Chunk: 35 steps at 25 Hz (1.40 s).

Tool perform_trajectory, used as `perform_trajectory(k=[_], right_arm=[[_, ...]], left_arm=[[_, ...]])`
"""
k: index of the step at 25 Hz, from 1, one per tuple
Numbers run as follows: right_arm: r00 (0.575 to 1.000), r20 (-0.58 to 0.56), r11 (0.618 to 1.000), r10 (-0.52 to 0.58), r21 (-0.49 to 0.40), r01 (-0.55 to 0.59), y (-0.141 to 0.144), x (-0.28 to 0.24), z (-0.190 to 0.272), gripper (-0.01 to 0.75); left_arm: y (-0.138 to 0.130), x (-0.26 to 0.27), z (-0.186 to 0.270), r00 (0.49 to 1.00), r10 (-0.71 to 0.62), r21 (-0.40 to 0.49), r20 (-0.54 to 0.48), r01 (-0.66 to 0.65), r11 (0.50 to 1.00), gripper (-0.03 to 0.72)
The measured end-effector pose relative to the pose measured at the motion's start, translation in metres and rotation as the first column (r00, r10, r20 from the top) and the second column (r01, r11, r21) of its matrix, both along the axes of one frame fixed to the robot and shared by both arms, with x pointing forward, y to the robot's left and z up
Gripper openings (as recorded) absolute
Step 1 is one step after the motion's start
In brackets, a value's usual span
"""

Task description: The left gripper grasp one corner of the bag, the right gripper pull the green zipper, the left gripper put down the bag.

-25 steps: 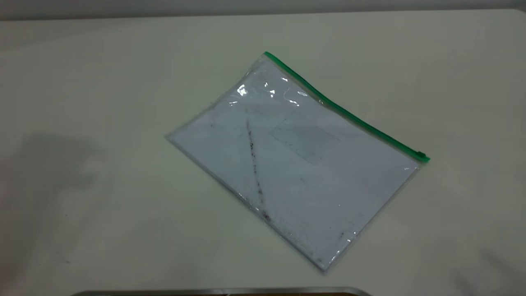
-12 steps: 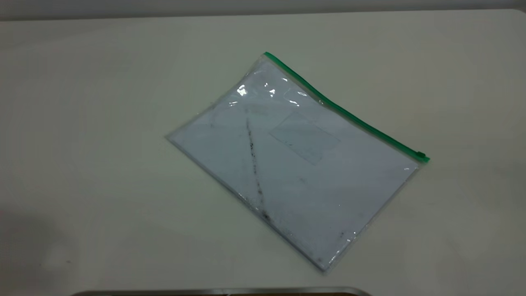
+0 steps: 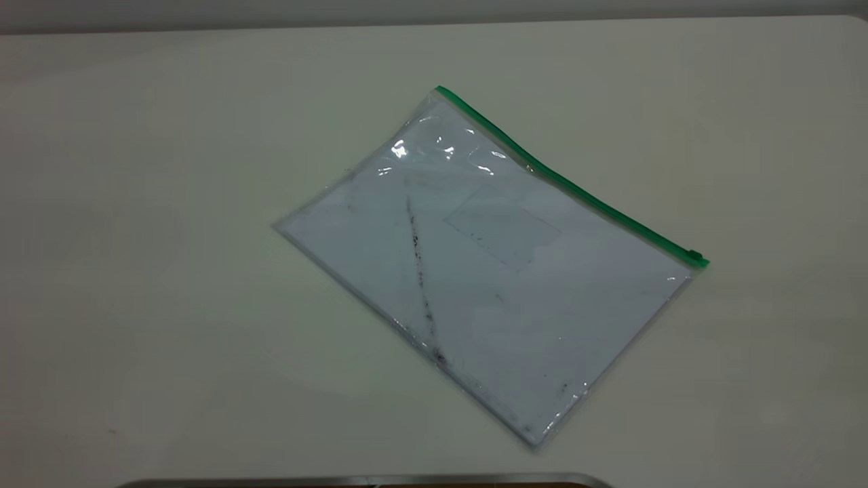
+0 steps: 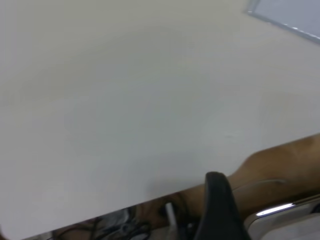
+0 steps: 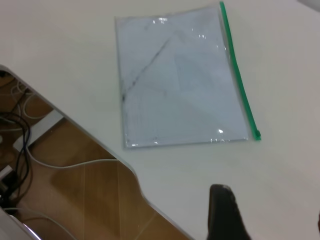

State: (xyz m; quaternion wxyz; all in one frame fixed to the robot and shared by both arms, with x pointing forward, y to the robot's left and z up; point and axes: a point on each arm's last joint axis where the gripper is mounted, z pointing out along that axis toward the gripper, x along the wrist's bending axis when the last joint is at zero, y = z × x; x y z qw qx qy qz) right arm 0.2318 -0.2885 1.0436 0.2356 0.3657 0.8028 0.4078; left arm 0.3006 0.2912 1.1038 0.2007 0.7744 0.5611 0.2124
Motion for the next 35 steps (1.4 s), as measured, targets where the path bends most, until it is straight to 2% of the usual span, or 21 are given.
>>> perform_trajectory(k=[6,13,22,35], right_arm=[[1.000,0.000,1.000,-0.002,0.000,0.002,0.000,0.000,-0.001,0.477],[1.000,-0.002,1.000,-0.003,0.001,0.003,0.000,0.000,-0.001,0.477],[1.000,-0.002,1.000,-0.003,0.001,0.003,0.000,0.000,-0.001,0.474],[1.000,-0.002,1.000,-0.004,0.002,0.004,0.000,0.000,-0.001,0.456]], left_arm=[[0.004,-0.044,-0.026,0.990,-0.099,-0.088,0.102,0.108,0.990,0.563],[0.011,-0.069,-0.052,0.972,-0.117,-0.099,0.205,0.140,0.985,0.563],[0.010,-0.066,-0.071,0.982,-0.074,-0.128,0.171,0.097,0.987,0.563],[0.010,-0.066,-0.071,0.982,-0.066,-0.135,0.175,0.090,0.987,0.563]])
